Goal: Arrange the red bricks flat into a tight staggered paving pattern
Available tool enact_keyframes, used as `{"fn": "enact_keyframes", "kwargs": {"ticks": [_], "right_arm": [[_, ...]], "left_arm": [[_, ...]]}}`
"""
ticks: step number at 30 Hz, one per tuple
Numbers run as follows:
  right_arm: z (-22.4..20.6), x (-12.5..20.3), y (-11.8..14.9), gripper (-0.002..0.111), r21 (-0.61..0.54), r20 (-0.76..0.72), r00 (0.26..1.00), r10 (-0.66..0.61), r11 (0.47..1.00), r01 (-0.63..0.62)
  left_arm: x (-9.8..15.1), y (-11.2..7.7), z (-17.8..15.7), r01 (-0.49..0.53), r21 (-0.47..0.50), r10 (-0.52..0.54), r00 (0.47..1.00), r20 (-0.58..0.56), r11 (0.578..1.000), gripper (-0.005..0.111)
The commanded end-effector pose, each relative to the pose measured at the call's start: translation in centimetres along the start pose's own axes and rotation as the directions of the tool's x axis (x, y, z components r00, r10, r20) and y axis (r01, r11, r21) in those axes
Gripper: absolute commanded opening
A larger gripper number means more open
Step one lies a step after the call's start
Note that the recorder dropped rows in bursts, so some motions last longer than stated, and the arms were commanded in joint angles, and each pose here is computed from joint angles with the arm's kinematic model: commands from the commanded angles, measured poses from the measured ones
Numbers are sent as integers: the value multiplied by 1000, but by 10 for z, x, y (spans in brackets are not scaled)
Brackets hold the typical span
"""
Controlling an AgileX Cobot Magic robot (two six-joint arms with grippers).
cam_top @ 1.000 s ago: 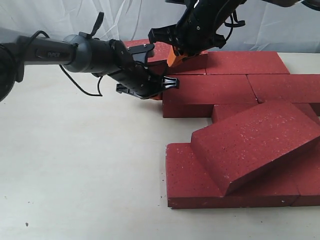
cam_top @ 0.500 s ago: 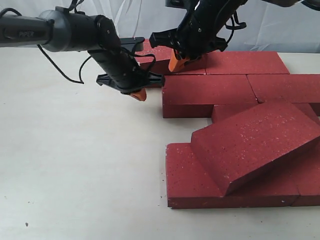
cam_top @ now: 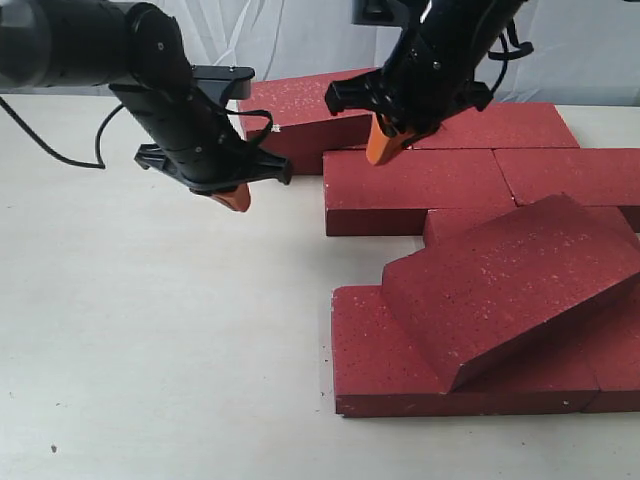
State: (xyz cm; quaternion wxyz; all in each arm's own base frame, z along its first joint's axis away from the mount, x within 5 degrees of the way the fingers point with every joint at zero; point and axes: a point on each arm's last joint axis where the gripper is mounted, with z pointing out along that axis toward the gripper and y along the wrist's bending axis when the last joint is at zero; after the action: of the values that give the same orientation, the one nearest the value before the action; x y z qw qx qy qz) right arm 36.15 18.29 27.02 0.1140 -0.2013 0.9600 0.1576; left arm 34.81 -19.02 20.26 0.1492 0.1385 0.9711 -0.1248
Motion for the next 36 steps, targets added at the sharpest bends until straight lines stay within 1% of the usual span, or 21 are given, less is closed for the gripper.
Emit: {"fn": "enact_keyframes", "kwargs": {"ticks": [1, 5, 9, 15, 19, 22, 27, 32, 36], "right_arm": [[-2, 20, -6, -1, 44, 21, 1000, -18, 999, 17], [-4, 33, -7, -1, 56, 28, 999, -18, 998, 16], [-12, 38, -20, -1, 59, 47, 999, 28, 998, -30], [-36, 46, -64, -1, 88, 77, 987, 140, 985, -146], [-49, 58, -93, -1, 111, 100, 972, 213, 968, -223], [-52, 69, -117, -1, 127, 105, 954, 280, 948, -292], [-56, 89, -157, -1, 102, 142, 896, 420, 894, -436], [-67, 104, -187, -1, 101, 184, 842, 507, 843, -529], [-73, 114, -203, -1, 148, 190, 831, 522, 822, -550]], "left_arm": [[13, -12, -21, -68, -14, 69, 997, 39, 998, 0], [25, -27, -33, -138, -18, 139, 989, 51, 990, 0], [37, -42, -38, -187, -5, 187, 981, 47, 982, 0], [52, -70, -41, -270, 27, 269, 962, 47, 962, 0], [61, -87, -40, -324, 42, 322, 945, 49, 945, 0], [67, -100, -40, -359, 57, 357, 933, 52, 931, 0], [79, -119, -40, -416, 79, 413, 909, 48, 906, 0], [88, -128, -32, -442, 93, 438, 897, 65, 892, 0], [94, -128, -17, -423, 105, 422, 906, 29, 900, 0]]}}
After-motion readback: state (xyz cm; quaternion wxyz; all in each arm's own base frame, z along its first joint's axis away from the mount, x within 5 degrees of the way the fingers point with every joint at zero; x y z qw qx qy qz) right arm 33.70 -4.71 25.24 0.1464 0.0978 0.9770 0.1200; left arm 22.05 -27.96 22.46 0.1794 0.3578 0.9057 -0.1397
